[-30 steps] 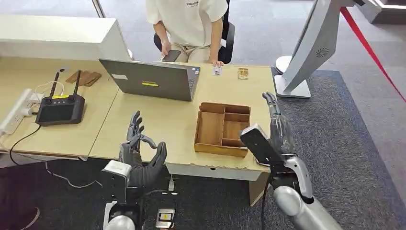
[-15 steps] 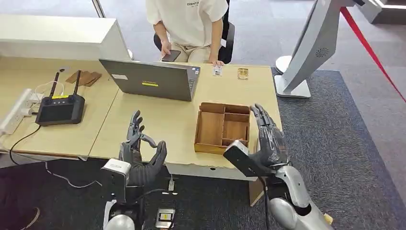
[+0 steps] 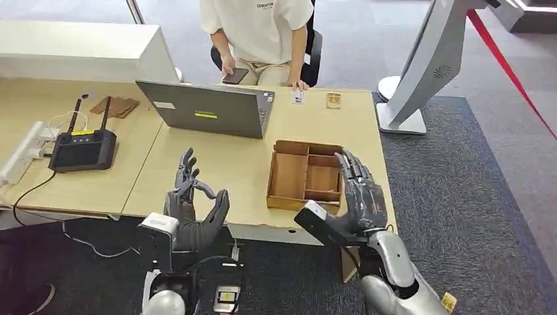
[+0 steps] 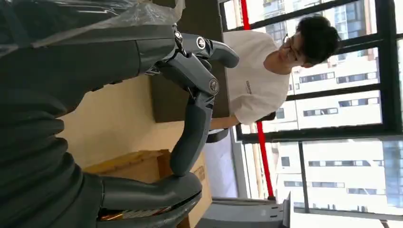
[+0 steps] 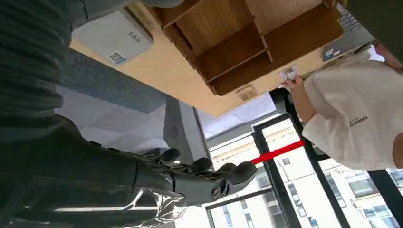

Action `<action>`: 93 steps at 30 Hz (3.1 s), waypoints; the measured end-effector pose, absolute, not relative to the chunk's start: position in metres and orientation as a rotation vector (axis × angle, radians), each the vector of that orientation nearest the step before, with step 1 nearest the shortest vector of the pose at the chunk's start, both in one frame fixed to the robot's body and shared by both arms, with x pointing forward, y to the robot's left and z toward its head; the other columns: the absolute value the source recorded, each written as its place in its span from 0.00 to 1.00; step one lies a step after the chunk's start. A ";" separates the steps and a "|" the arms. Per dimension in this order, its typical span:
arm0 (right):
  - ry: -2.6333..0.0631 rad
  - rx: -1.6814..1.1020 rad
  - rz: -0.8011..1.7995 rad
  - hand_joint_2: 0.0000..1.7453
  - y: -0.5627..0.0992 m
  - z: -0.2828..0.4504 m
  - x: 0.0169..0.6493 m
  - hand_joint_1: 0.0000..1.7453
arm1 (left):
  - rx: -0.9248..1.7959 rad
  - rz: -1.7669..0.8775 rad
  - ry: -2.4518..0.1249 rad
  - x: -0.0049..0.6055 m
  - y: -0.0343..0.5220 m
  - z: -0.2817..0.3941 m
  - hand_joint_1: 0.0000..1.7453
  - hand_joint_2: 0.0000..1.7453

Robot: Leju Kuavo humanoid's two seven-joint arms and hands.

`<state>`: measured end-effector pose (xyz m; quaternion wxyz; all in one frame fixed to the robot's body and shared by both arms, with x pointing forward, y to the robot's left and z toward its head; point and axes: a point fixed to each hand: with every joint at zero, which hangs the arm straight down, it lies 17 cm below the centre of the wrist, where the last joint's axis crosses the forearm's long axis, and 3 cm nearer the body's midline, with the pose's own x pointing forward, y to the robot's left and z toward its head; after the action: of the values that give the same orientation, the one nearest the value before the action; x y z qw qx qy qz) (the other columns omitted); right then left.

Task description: Pass the card to the sensor for recognition and then transmit it.

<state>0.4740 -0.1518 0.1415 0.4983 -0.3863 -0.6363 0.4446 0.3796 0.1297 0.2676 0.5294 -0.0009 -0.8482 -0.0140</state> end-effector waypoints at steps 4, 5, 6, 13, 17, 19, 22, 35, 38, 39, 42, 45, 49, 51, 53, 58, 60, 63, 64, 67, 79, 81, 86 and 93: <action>-1.538 -0.954 1.070 1.00 -0.152 0.135 0.474 0.00 | -0.020 -0.032 -2.031 0.380 0.127 0.270 0.00 1.00; -1.535 -0.955 1.068 1.00 -0.152 0.132 0.474 0.00 | -0.023 -0.033 -2.032 0.381 0.126 0.271 0.00 1.00; -1.530 -0.959 1.071 1.00 -0.152 0.130 0.475 0.00 | -0.026 -0.035 -2.033 0.381 0.125 0.271 0.00 1.00; -1.491 -1.101 1.121 1.00 -0.161 0.125 0.478 0.00 | -0.044 -0.048 -2.031 0.382 0.118 0.271 0.00 1.00; -1.468 -1.126 1.151 1.00 -0.160 0.118 0.480 0.00 | -0.053 -0.057 -2.034 0.383 0.114 0.272 0.00 1.00; -1.460 -1.129 1.162 1.00 -0.159 0.115 0.481 0.00 | -0.056 -0.060 -2.033 0.382 0.113 0.271 0.00 1.00; -1.449 -1.129 1.170 1.00 -0.159 0.112 0.482 0.00 | -0.059 -0.063 -2.031 0.382 0.111 0.270 0.00 1.00; -1.425 -1.128 1.245 1.00 -0.146 0.096 0.479 0.00 | -0.072 -0.064 -2.030 0.381 0.109 0.268 0.00 1.00; -1.420 -1.123 1.250 1.00 -0.144 0.094 0.478 0.00 | -0.074 -0.064 -2.032 0.380 0.108 0.269 0.00 1.00; -1.418 -1.119 1.255 1.00 -0.143 0.092 0.478 0.00 | -0.075 -0.064 -2.032 0.380 0.108 0.269 0.00 1.00; -1.411 -1.108 1.265 1.00 -0.142 0.088 0.477 0.00 | -0.076 -0.063 -2.033 0.380 0.108 0.269 0.00 1.00; -1.406 -1.102 1.275 1.00 -0.139 0.084 0.476 0.00 | -0.077 -0.063 -2.033 0.380 0.108 0.269 0.00 1.00; -1.405 -1.107 1.284 1.00 -0.138 0.082 0.478 0.00 | -0.081 -0.063 -2.032 0.380 0.107 0.269 0.00 1.00; -1.410 -1.112 1.283 1.00 -0.137 0.083 0.480 0.00 | -0.086 -0.067 -2.031 0.379 0.106 0.269 0.00 1.00; -1.418 -1.118 1.283 1.00 -0.136 0.084 0.482 0.00 | -0.090 -0.070 -2.030 0.379 0.104 0.269 0.00 1.00; -1.413 -1.123 1.290 1.00 -0.135 0.082 0.484 0.00 | -0.172 -0.165 -2.025 0.373 0.084 0.268 0.00 1.00; -1.406 -1.123 1.295 1.00 -0.135 0.079 0.485 0.00 | -0.173 -0.165 -2.026 0.373 0.083 0.268 0.00 1.00; -1.403 -1.127 1.299 1.00 -0.135 0.078 0.486 0.00 | -0.175 -0.165 -2.025 0.373 0.083 0.268 0.00 1.00; -1.409 -1.132 1.296 1.00 -0.135 0.079 0.487 0.00 | -0.177 -0.164 -2.024 0.373 0.083 0.268 0.00 1.00; -1.428 -1.153 1.279 1.00 -0.134 0.085 0.493 0.00 | -0.184 -0.162 -2.028 0.373 0.083 0.269 0.00 1.00; -1.416 -1.191 1.279 1.00 -0.139 0.089 0.509 0.00 | -0.193 -0.160 -2.032 0.373 0.081 0.269 0.00 1.00; -1.415 -1.192 1.279 1.00 -0.139 0.089 0.509 0.00 | -0.193 -0.160 -2.032 0.373 0.081 0.269 0.00 1.00; -1.390 -1.205 1.291 1.00 -0.144 0.084 0.514 0.00 | -0.190 -0.162 -2.030 0.374 0.081 0.267 0.00 1.00; -1.347 -1.219 1.314 1.00 -0.151 0.075 0.519 0.00 | -0.184 -0.168 -2.034 0.374 0.081 0.266 0.00 1.00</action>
<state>0.5188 -0.1512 0.0745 0.4348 -0.4895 -0.5410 0.5279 0.3744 0.0811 0.2657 0.5195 -0.0767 -0.8481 -0.0701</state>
